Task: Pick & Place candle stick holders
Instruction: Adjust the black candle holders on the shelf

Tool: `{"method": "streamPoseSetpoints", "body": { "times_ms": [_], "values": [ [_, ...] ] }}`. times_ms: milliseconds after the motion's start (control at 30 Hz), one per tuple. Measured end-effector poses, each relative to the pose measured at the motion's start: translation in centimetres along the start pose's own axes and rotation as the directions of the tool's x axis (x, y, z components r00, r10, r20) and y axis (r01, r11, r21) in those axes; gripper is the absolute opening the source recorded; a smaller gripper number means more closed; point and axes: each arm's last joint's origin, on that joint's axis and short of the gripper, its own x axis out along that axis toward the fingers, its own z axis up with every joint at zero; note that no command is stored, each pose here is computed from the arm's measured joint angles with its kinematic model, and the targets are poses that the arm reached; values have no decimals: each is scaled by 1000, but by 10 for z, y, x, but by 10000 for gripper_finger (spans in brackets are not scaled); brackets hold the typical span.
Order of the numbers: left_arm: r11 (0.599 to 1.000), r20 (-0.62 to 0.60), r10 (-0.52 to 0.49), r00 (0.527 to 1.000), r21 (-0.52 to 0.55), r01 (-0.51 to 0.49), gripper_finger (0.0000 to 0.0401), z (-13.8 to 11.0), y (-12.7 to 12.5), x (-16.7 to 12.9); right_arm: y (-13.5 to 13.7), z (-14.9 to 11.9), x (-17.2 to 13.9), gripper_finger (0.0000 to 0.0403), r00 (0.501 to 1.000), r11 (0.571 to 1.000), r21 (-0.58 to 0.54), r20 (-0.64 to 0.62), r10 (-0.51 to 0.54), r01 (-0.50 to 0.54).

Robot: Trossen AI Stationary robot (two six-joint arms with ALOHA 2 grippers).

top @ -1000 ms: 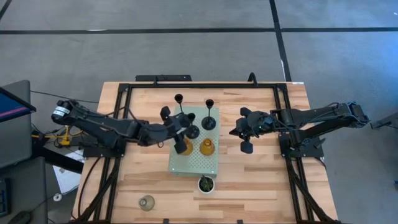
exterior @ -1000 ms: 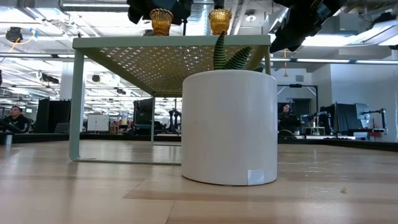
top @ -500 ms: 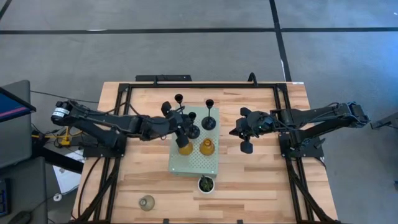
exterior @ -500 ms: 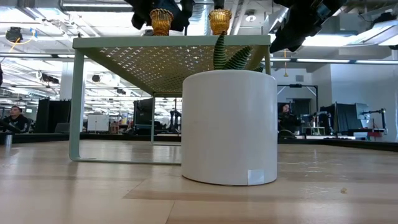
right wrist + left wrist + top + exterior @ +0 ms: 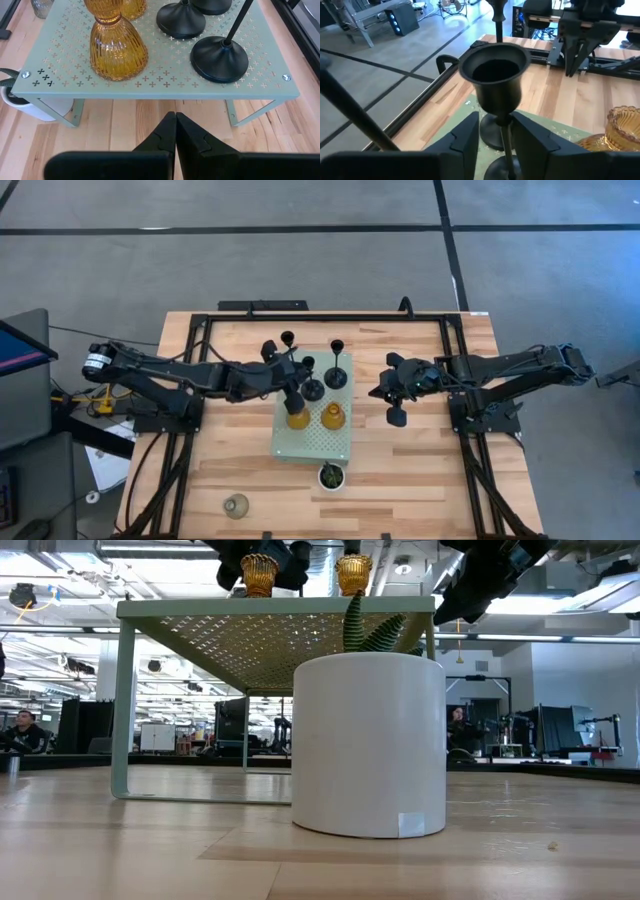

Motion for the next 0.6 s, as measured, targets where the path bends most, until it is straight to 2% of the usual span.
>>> {"method": "streamPoseSetpoints", "body": {
  "times_ms": [233, 367, 600],
  "values": [
    [993, 21, -118, 993, -11, 119, 42, 2, -5, 2, 0, 0, 0, 0, 1000, 1000, 0, 0, 0, 0],
    [990, 28, -139, 990, 8, 139, 11, 2, -7, 4, 0, 0, 0, 0, 1000, 1000, 0, -1, 0, 0],
    [990, 15, -142, 990, 15, 141, 8, -1, -10, 7, 0, -1, 0, 0, 1000, 1000, -2, -15, -1, 1]
  ]
}}
